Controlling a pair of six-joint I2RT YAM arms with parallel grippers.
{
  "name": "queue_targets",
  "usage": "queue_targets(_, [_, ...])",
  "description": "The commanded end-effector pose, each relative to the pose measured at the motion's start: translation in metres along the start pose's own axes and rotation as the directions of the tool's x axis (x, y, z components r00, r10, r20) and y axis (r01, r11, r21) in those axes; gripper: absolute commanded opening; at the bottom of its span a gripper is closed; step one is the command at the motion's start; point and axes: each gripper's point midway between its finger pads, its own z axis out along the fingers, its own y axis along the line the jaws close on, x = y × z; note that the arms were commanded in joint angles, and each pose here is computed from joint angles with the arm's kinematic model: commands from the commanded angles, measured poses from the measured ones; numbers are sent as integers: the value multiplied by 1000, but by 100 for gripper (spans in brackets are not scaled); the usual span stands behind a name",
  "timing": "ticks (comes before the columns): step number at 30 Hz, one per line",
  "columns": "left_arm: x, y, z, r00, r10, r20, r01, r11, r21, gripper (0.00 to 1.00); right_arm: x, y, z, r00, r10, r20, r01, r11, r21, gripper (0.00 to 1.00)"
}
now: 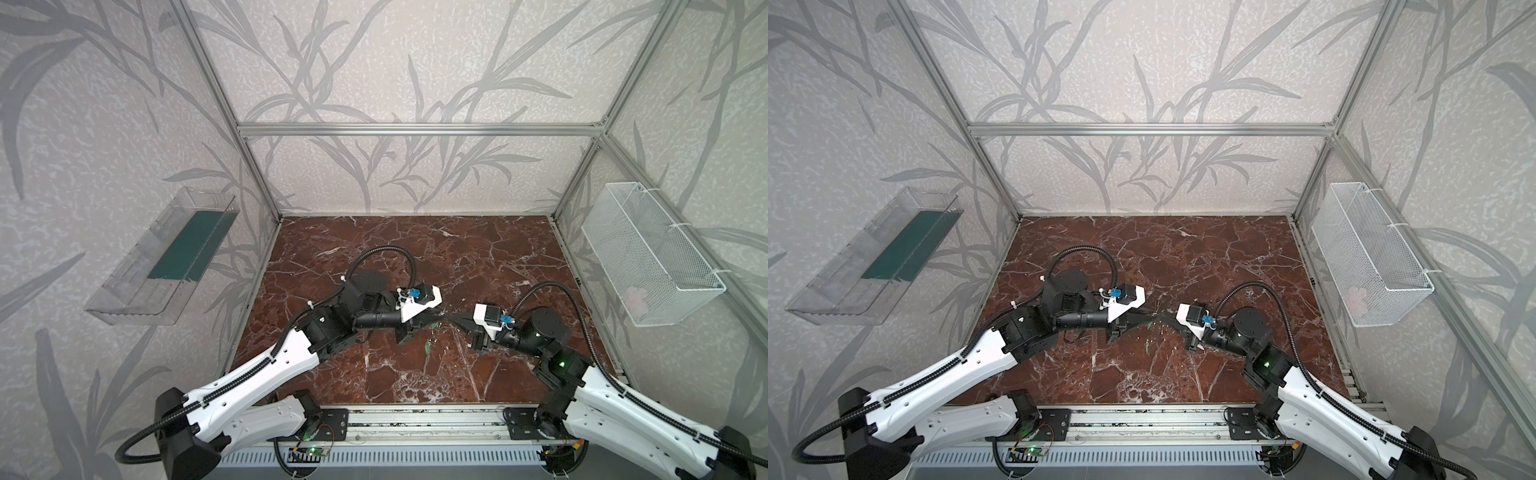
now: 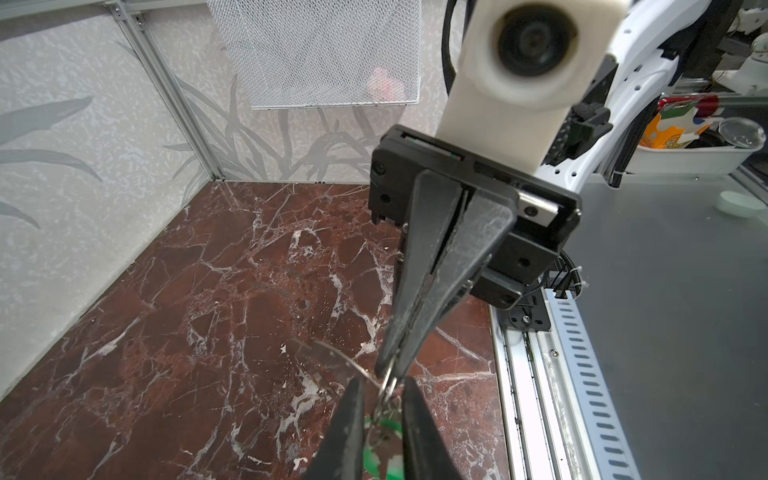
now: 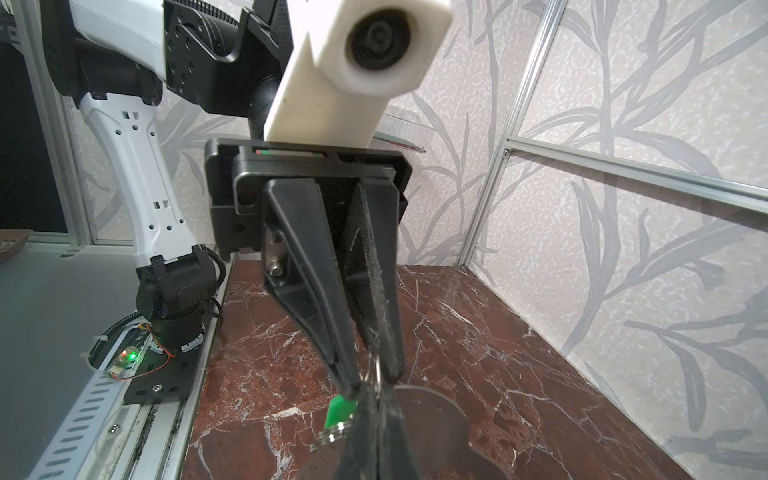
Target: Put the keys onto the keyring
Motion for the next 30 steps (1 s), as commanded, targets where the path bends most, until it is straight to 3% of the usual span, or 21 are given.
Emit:
queue_targets(1, [-9, -2, -2, 999, 25, 43, -25, 1000, 12, 12, -19, 2, 0, 997, -23, 74, 24, 1000, -17, 0])
queue_targets(6, [-10, -3, -1, 999, 42, 29, -42, 999, 27, 0, -17, 1, 0, 997, -21, 78, 23, 1000, -13, 0])
queue_targets(8, [-9, -3, -1, 999, 47, 7, -47, 998, 31, 0, -13, -3, 1, 998, -23, 53, 22, 1000, 10, 0])
queue_targets(11, [-8, -1, -2, 996, 60, -67, -57, 998, 37, 0, -3, -9, -2, 998, -54, -39, 55, 998, 43, 13])
queue_targets(14, [-5, -3, -1, 982, 89, -169, -81, 995, 54, 0, 1, -11, -7, 989, -89, -115, 95, 994, 50, 19])
queue_targets(19, [-3, -8, 4, 945, 144, -295, -122, 988, 92, 0, 0, -7, -13, 977, -125, -171, 130, 991, 20, 20])
queue_targets(30, [-6, -12, 10, 885, 249, -392, -212, 968, 136, 0, -1, -3, -20, 973, -138, -183, 144, 990, 15, 20])
